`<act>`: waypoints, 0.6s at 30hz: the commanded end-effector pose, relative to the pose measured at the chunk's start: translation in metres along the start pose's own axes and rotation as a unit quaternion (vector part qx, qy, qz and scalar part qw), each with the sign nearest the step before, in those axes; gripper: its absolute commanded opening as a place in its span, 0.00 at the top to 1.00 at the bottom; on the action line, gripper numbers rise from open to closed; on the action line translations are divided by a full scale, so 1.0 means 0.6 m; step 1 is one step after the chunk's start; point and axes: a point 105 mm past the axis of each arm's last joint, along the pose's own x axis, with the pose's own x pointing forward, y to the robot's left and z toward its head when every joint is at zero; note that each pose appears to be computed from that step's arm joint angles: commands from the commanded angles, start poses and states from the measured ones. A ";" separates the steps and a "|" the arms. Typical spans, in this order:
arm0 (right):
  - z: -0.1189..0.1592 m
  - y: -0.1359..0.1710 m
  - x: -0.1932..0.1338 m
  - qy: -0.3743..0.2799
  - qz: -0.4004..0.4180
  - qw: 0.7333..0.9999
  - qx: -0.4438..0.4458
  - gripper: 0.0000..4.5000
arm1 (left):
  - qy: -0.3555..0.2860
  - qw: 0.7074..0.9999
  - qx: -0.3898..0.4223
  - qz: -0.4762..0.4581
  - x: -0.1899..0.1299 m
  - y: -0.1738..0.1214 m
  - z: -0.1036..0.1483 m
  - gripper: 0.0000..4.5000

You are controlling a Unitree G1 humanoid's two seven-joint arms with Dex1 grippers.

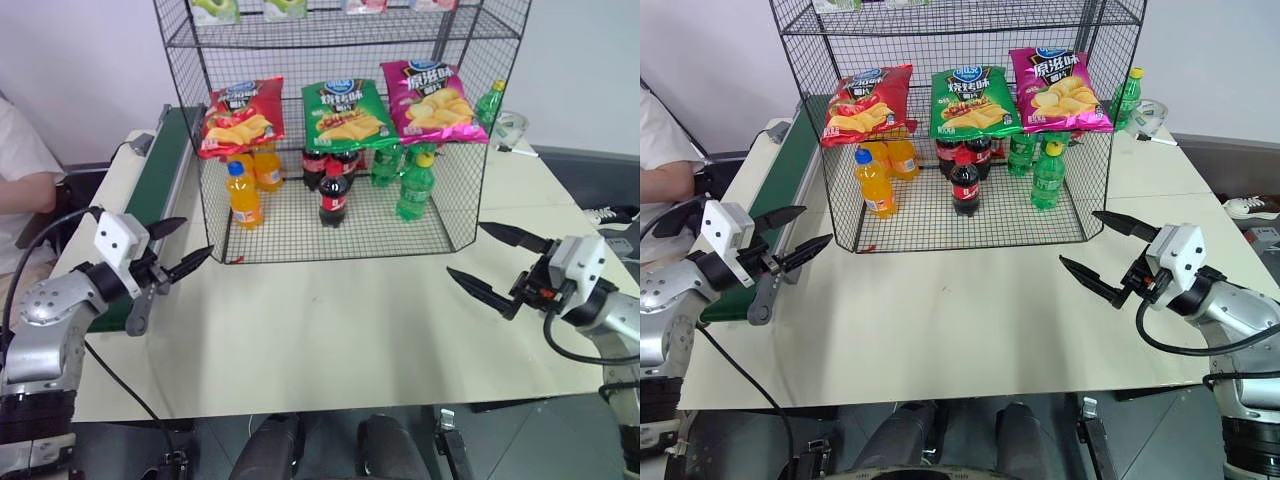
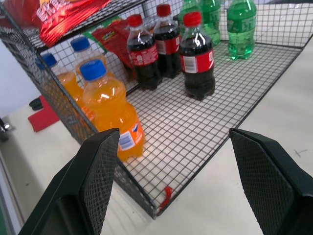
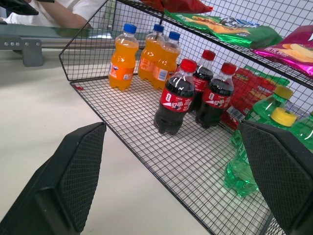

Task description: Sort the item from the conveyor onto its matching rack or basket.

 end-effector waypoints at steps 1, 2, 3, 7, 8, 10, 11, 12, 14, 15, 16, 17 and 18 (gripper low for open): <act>0.010 -0.005 -0.004 -0.010 -0.009 1.000 -0.018 0.00 | -0.017 0.999 0.038 0.008 0.001 0.012 0.023 0.17; 0.010 -0.004 -0.004 -0.009 -0.008 1.000 -0.019 0.00 | -0.019 0.999 0.035 0.008 0.002 0.012 0.024 0.17; 0.009 -0.004 -0.004 -0.010 -0.009 1.000 -0.018 0.00 | -0.018 0.999 0.032 0.008 0.004 0.012 0.023 0.17; 0.006 -0.003 -0.006 -0.008 -0.010 1.000 -0.020 0.00 | -0.021 0.999 0.033 0.001 0.006 0.009 0.023 0.17; 0.005 -0.003 -0.006 -0.008 -0.010 1.000 -0.020 0.00 | -0.021 0.999 0.033 -0.001 0.007 0.008 0.023 0.17; 0.003 -0.003 -0.008 -0.006 -0.011 1.000 -0.021 0.00 | -0.021 0.999 0.033 -0.003 0.011 0.008 0.023 0.17; 0.000 -0.001 -0.010 -0.005 -0.011 1.000 -0.019 0.00 | -0.021 0.999 0.034 -0.004 0.013 0.008 0.023 0.17; -0.002 0.001 -0.011 -0.003 -0.009 1.000 -0.020 0.00 | -0.021 0.999 0.034 -0.004 0.016 0.007 0.023 0.17; -0.003 0.002 -0.010 -0.004 -0.005 1.000 -0.019 0.00 | -0.026 0.999 0.031 -0.009 0.020 0.006 0.026 0.17; -0.002 0.001 -0.010 -0.005 -0.006 1.000 -0.021 0.00 | -0.026 0.999 0.034 -0.011 0.022 0.005 0.027 0.17; 0.000 -0.001 -0.009 -0.007 -0.007 1.000 -0.022 0.00 | -0.026 0.999 0.036 -0.012 0.024 0.006 0.029 0.17; -0.001 -0.004 -0.009 -0.007 -0.009 1.000 -0.021 0.00 | -0.024 0.999 0.039 -0.011 0.026 0.007 0.028 0.17; 0.000 -0.005 -0.009 -0.007 -0.010 1.000 -0.020 0.00 | -0.022 0.999 0.042 -0.011 0.027 0.008 0.028 0.17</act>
